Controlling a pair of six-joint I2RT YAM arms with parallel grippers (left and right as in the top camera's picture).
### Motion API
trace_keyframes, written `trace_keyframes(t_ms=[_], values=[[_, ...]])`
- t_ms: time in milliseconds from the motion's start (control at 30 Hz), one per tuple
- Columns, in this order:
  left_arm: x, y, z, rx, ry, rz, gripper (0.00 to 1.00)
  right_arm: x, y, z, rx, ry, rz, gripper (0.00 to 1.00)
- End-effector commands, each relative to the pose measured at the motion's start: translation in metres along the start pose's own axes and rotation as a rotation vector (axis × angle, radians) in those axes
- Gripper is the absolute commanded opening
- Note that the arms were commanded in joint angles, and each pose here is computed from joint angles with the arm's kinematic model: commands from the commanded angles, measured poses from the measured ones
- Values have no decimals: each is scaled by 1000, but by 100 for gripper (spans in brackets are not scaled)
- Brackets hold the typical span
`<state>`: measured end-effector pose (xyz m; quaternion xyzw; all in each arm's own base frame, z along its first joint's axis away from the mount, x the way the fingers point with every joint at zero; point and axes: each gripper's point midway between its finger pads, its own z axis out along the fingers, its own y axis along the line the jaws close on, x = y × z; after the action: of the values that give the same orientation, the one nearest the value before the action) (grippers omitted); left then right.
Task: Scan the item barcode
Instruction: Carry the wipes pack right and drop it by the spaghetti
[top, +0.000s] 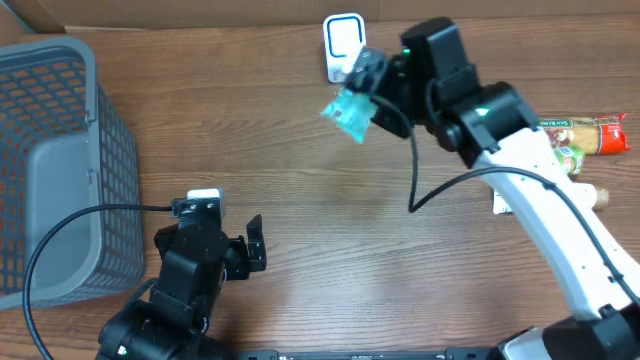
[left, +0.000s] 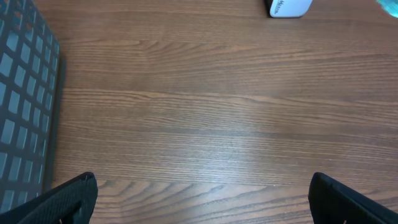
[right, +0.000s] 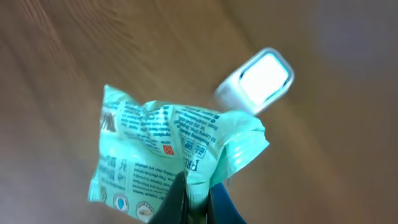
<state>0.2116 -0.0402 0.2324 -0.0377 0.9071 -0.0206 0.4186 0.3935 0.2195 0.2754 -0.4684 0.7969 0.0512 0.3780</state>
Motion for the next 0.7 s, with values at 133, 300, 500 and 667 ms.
trace_keyframes(t_ms=[133, 300, 500, 667], values=[[-1, 1, 0, -6, -7, -11, 99, 89, -56, -27, 156, 181, 1003, 4], [-1, 1, 0, -6, -7, -11, 100, 173, -101, -42, 414, 279, 1471, 4], [-1, 1, 0, -6, -7, -11, 100, 262, -131, -46, 598, 300, 1771, 4], [0, 1, 0, -6, -7, -11, 100, 318, -141, -36, 680, 310, 1846, 4]])
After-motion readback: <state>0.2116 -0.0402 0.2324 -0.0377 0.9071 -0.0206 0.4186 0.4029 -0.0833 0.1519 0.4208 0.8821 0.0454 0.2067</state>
